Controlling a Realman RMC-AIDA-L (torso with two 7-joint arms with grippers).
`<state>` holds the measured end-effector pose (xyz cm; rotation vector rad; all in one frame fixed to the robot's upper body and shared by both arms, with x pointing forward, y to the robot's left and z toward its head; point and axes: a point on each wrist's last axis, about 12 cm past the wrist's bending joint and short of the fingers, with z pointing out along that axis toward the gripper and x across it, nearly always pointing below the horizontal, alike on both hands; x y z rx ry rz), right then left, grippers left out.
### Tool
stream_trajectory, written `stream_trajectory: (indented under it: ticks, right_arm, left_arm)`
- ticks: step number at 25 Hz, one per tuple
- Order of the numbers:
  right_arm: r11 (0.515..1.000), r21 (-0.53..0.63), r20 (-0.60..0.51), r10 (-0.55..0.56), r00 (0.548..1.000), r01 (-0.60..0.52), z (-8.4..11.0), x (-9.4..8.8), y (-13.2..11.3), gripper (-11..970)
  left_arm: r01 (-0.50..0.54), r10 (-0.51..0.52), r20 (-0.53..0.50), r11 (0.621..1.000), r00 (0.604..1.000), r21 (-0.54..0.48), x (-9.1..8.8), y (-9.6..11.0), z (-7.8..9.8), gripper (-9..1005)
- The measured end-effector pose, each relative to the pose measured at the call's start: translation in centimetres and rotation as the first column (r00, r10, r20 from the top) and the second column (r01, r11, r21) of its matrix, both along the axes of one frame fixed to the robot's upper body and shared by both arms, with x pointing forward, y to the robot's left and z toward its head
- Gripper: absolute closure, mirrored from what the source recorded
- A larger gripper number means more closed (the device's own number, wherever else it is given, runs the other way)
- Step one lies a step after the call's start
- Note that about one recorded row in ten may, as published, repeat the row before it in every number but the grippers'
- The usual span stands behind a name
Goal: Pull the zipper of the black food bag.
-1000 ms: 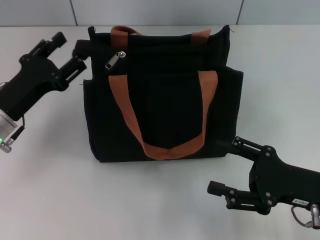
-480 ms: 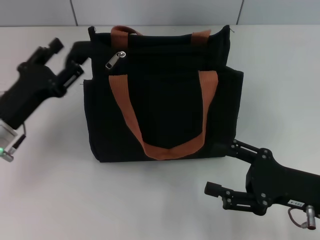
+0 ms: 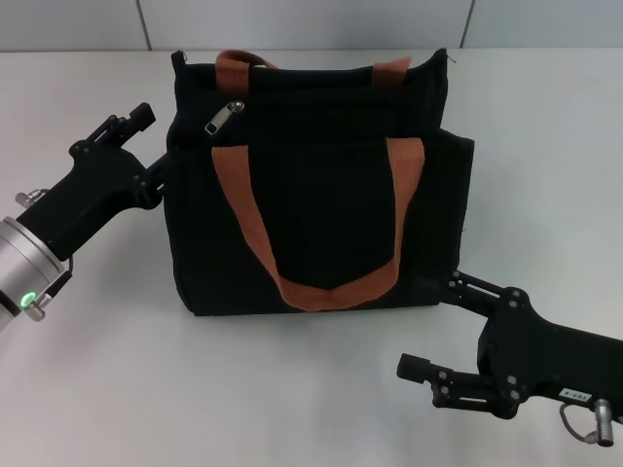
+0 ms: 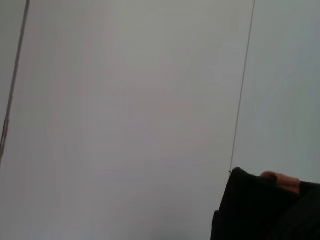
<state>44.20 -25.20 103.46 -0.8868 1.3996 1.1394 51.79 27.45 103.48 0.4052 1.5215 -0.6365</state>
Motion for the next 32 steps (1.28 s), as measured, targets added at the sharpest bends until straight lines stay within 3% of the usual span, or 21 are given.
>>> stream_trajectory:
  ticks: [9, 17, 23, 32]
  right_arm:
    - [1.0, 0.011, 0.007, 0.0, 1.0, -0.001, 0.2, 0.1, 0.0, 132]
    - [1.0, 0.011, 0.019, 0.019, 1.0, -0.019, 0.5, 0.6, 0.3, 133]
    - [1.0, 0.007, 0.022, 0.017, 1.0, -0.017, 0.5, 0.8, 0.3, 133]
    - [1.0, 0.002, 0.023, 0.015, 1.0, -0.015, 0.6, 1.1, 0.3, 132]
  left_arm:
    - [-0.036, 0.041, 0.067, 0.997, 0.997, -0.073, -2.0, 1.4, 0.4, 272]
    - [-0.041, 0.047, 0.062, 0.995, 0.997, -0.089, -1.9, 1.1, 0.3, 272]
    - [0.029, -0.029, 0.029, 1.0, 0.999, 0.0, -1.5, -0.8, -0.6, 273]
    - [0.032, -0.039, 0.075, 0.995, 0.996, 0.091, -2.3, 0.7, -0.6, 272]
